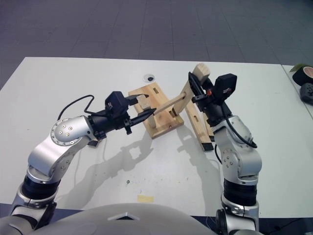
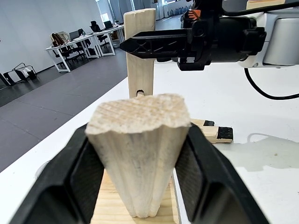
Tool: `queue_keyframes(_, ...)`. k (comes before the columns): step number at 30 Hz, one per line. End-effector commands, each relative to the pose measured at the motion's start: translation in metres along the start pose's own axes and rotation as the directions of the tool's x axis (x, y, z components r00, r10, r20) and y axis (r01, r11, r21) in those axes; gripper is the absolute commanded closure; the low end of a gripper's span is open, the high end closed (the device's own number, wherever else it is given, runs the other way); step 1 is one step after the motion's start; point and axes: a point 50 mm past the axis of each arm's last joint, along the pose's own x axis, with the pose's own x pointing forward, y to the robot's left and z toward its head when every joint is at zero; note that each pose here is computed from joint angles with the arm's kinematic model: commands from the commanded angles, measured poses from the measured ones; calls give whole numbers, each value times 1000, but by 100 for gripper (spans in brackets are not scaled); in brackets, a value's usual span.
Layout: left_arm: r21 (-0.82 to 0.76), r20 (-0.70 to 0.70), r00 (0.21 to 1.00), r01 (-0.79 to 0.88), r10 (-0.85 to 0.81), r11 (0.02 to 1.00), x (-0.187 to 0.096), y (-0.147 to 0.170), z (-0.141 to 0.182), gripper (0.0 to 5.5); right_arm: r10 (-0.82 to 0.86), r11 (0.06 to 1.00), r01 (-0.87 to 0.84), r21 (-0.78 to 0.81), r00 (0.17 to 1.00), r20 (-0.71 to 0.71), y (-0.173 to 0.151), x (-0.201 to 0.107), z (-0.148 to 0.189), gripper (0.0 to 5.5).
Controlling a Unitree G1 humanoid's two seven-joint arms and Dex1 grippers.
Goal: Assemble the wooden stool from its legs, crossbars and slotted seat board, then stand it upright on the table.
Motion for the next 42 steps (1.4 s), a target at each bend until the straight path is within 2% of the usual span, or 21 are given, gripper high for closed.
queue_keyframes(1, -46, -123, 991, 56, -61, 997, -1, -6, -22, 347, 44, 993, -30, 114, 991, -126, 4, 1, -20, 449)
queue_keyframes(4, -40, -128, 989, 63, -68, 997, -1, -4, -22, 347, 83, 995, -66, 71, 959, -272, 4, -3, -30, 449)
queue_keyframes(8, -31, -134, 988, 67, -71, 997, -1, -3, -23, 347, 49, 998, -63, -17, 898, -437, 0, -4, -45, 449)
queue_keyframes(11, -19, -139, 987, 74, -76, 997, -1, -2, -23, 347, 21, 1000, -14, 17, 840, -542, -3, -7, -62, 449)
queue_keyframes(17, 36, -169, 985, 49, -42, 998, -9, 15, -23, 347, 28, 1000, -18, 22, 780, -626, -19, 4, -58, 449)
queue_keyframes(21, 64, -171, 985, 47, -35, 997, -10, 24, -21, 347, 83, 996, -45, 76, 772, -630, -19, 15, -42, 449)
queue_keyframes(26, 71, -174, 984, 51, -38, 996, -12, 27, -21, 347, 90, 996, -60, 70, 795, -599, -19, 21, -25, 449)
queue_keyframes(32, 59, -164, 985, 68, -57, 996, -8, 24, -22, 347, 59, 997, -11, 72, 708, -704, -6, -10, -78, 449)
queue_keyframes(34, 59, -164, 984, 76, -66, 995, -9, 25, -21, 347, 27, 998, 26, 64, 704, -710, -2, -19, -89, 449)
queue_keyframes(37, 64, -156, 986, 67, -57, 996, -11, 31, -18, 347, -11, 994, 75, 75, 775, -632, -3, -13, -80, 449)
queue_keyframes(42, 74, -110, 993, 58, -49, 996, -10, 43, -6, 347, -55, 994, 93, 64, 895, -442, -12, 16, -33, 449)
